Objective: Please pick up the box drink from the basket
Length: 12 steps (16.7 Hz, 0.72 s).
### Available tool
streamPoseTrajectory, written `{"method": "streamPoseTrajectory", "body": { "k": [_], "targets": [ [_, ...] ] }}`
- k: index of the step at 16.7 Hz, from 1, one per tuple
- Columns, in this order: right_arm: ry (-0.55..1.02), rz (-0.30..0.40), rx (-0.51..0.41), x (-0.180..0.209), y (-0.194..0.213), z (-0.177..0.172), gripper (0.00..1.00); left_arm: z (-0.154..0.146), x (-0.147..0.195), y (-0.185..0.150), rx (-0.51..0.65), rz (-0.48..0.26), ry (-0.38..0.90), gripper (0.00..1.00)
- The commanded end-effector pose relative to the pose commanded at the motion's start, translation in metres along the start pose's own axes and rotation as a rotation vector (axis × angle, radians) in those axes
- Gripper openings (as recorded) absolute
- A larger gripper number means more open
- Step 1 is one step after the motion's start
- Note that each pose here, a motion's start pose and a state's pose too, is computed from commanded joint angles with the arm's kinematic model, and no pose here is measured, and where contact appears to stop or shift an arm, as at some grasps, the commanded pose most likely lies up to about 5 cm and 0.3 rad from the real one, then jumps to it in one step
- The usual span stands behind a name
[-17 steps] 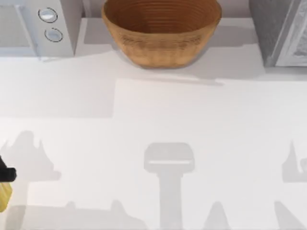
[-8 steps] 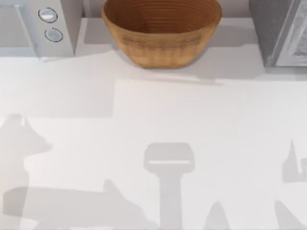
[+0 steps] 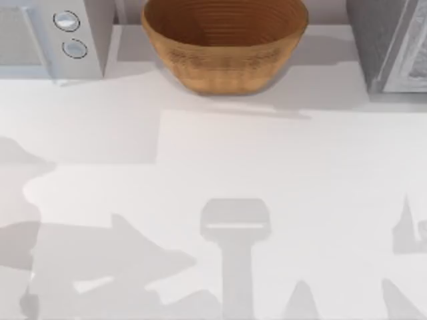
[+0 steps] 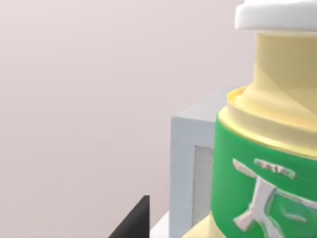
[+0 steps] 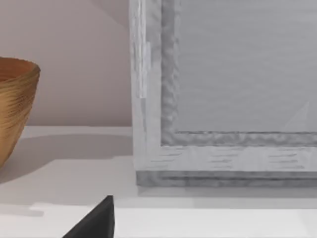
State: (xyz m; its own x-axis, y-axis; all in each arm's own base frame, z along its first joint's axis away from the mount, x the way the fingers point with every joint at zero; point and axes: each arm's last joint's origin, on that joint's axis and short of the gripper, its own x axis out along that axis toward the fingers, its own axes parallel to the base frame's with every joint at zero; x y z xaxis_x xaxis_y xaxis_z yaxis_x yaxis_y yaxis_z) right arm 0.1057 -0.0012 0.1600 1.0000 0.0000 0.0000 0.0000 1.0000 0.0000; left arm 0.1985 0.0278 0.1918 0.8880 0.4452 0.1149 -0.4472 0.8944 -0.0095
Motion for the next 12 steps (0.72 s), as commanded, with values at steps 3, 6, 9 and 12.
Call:
{"method": "streamPoseTrajectory", "body": {
  "k": [3, 6, 9, 12],
  "targets": [
    [0.0, 0.0, 0.0, 0.0, 0.0, 0.0, 1.0, -0.007, 0.013, -0.002, 0.003, 0.055, -0.011, 0.0],
    [0.0, 0.0, 0.0, 0.0, 0.0, 0.0, 1.0, -0.011, 0.018, -0.002, 0.006, 0.079, -0.017, 0.0],
    [0.0, 0.0, 0.0, 0.0, 0.0, 0.0, 1.0, -0.011, 0.018, -0.002, 0.006, 0.08, -0.017, 0.0],
    [0.0, 0.0, 0.0, 0.0, 0.0, 0.0, 1.0, -0.012, 0.017, -0.003, 0.008, 0.075, -0.013, 0.0]
  ]
}}
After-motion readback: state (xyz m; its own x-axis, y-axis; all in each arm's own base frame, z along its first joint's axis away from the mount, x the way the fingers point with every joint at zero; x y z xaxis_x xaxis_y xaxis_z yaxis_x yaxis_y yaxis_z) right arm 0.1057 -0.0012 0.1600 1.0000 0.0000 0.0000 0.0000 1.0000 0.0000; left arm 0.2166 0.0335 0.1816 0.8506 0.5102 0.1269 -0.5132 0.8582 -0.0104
